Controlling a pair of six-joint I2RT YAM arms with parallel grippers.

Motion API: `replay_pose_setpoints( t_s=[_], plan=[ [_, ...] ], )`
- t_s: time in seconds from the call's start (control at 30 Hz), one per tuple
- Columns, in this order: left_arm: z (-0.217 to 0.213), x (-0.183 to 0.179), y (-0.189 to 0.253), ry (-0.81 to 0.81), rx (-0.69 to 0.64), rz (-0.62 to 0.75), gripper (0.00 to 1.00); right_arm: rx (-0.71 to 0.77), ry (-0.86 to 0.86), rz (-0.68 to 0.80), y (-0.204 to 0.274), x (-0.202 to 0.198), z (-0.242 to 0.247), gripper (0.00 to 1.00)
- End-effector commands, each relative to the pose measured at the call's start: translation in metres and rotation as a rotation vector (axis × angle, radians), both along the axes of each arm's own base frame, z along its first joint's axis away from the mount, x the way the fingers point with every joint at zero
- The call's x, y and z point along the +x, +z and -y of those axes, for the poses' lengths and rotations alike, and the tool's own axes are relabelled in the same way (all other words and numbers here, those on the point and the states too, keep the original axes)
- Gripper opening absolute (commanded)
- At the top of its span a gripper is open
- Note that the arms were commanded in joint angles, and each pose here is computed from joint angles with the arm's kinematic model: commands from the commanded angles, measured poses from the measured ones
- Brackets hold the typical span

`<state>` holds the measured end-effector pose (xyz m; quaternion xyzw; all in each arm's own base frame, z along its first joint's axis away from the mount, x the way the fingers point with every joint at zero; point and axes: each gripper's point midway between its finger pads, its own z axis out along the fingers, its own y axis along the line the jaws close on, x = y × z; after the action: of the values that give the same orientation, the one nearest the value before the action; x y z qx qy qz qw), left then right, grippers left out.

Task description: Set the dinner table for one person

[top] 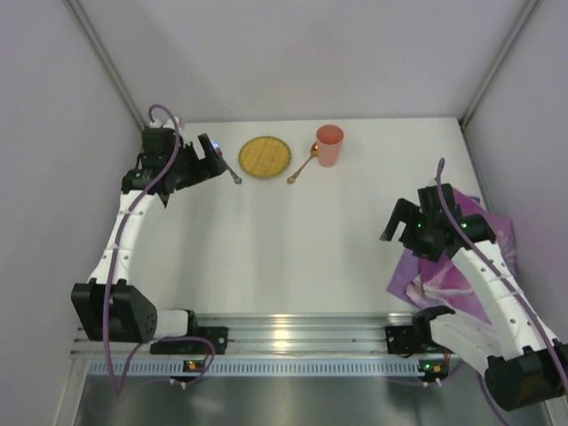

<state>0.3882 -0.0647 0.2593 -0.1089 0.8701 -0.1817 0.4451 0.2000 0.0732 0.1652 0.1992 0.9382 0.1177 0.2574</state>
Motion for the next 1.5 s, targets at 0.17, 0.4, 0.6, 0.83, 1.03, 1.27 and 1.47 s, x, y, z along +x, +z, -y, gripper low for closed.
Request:
replay_pose_setpoints(
  t_s=[0.17,0.4,0.6,0.83,1.03,1.27,1.47],
  plan=[
    [0.032,-0.048,-0.024,-0.096,-0.179,-0.123,0.98,0.001,-0.068,-0.071,-0.074,0.017,0.006,1.0],
    [0.027,-0.057,-0.032,-0.095,-0.124,-0.175,0.98,0.043,-0.159,-0.21,-0.132,0.022,0.023,0.91],
    [0.022,-0.064,-0.033,-0.101,-0.087,-0.186,0.98,0.103,-0.166,-0.251,-0.164,0.026,0.014,0.47],
    [0.024,-0.07,-0.034,-0.112,-0.096,-0.18,0.98,0.084,-0.109,-0.31,-0.179,0.018,0.006,0.0],
    [0.022,-0.074,-0.041,-0.092,-0.094,-0.189,0.98,0.096,0.149,-0.297,-0.15,0.023,-0.08,0.0],
    [0.02,-0.085,-0.049,-0.074,-0.104,-0.194,0.98,0.117,0.632,-0.284,-0.101,-0.014,-0.245,0.0],
    [0.027,-0.099,-0.055,-0.091,-0.136,-0.209,0.98,0.069,0.732,-0.1,-0.042,-0.003,-0.273,1.0]
  ],
)
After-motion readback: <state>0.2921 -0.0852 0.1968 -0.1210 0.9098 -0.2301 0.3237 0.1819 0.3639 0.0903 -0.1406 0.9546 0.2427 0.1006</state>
